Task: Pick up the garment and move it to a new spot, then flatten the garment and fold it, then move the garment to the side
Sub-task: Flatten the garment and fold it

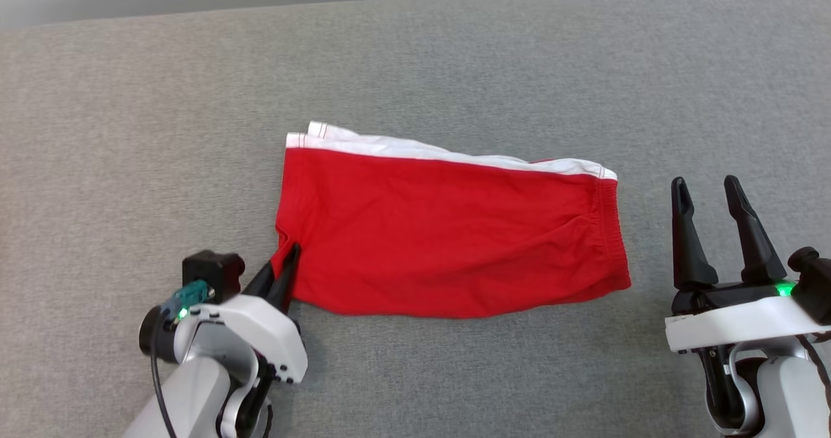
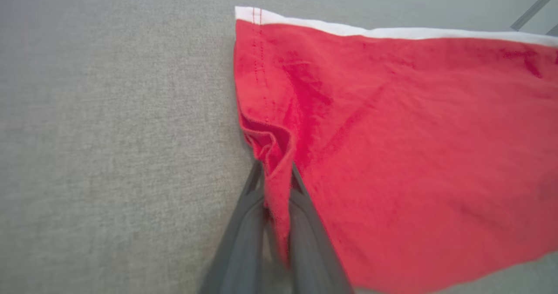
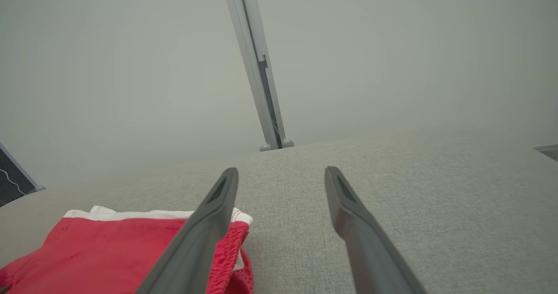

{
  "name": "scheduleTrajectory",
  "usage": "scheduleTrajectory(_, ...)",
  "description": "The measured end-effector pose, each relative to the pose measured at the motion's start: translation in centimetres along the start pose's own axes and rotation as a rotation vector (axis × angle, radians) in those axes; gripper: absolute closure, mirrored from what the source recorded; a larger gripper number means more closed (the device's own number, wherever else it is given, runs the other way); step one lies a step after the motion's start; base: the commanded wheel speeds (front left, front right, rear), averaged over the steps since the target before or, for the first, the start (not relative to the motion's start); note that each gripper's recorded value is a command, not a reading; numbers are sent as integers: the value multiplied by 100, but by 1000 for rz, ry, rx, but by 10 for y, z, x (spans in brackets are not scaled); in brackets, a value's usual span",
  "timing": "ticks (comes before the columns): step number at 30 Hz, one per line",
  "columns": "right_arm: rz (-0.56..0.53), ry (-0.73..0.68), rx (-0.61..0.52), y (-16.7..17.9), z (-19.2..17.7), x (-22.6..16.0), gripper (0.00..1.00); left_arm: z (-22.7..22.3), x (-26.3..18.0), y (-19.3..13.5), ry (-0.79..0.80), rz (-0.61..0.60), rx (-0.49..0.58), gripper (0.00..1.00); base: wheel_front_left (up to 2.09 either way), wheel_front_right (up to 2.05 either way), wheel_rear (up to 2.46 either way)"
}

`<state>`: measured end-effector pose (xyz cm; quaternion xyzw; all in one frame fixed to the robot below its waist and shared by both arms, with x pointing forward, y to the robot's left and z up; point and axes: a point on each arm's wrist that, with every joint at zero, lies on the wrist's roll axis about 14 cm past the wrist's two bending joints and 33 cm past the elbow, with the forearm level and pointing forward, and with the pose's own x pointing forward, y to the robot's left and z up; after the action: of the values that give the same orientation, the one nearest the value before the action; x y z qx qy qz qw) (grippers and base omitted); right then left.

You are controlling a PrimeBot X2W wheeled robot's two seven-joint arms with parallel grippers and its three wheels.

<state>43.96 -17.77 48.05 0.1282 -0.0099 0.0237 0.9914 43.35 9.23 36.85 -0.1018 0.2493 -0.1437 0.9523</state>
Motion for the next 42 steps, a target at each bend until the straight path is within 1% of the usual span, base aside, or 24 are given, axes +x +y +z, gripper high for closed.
scheduleTrajectory(1, 14, 1, -1, 5, 1, 2, 0, -1, -12, 3, -10, 19, -15, 100, 0, 0, 0)
scheduleTrajectory(5, 31, 1, -6, 11, 4, 5, 0, 5, -25, 2, -38, 32, -43, 99, 0, 0, 0)
scheduleTrajectory(6, 31, 0, -7, 11, 5, 5, 0, 5, -26, 2, -41, 34, -51, 70, 0, 0, 0)
scheduleTrajectory(7, 30, 6, -10, 10, 5, 5, 0, 7, -27, 0, -49, 30, -59, 1, 0, 0, 0)
scheduleTrajectory(11, 22, 22, -33, 6, 5, 2, 0, 33, -30, 5, -185, 57, -49, 0, 0, 0, 0)
scheduleTrajectory(16, 13, 20, -45, 4, 11, -1, 0, 88, -43, 17, -414, 116, 1, 0, 0, 0, 0)
scheduleTrajectory(22, 25, 25, -67, 8, 16, -7, 0, 138, -69, 29, -579, 175, 93, 0, 0, 0, 0)
scheduleTrajectory(27, 32, 40, -90, 10, 17, -15, 0, 123, -91, 42, -556, 212, 142, 0, 0, 0, 0)
scheduleTrajectory(30, 35, 47, -100, 11, 17, -17, 0, 123, -99, 46, -559, 225, 160, 0, 0, 0, 0)
scheduleTrajectory(42, 47, 63, -105, 14, 15, -18, 0, 116, -106, 47, -550, 235, 153, 0, 0, 0, 0)
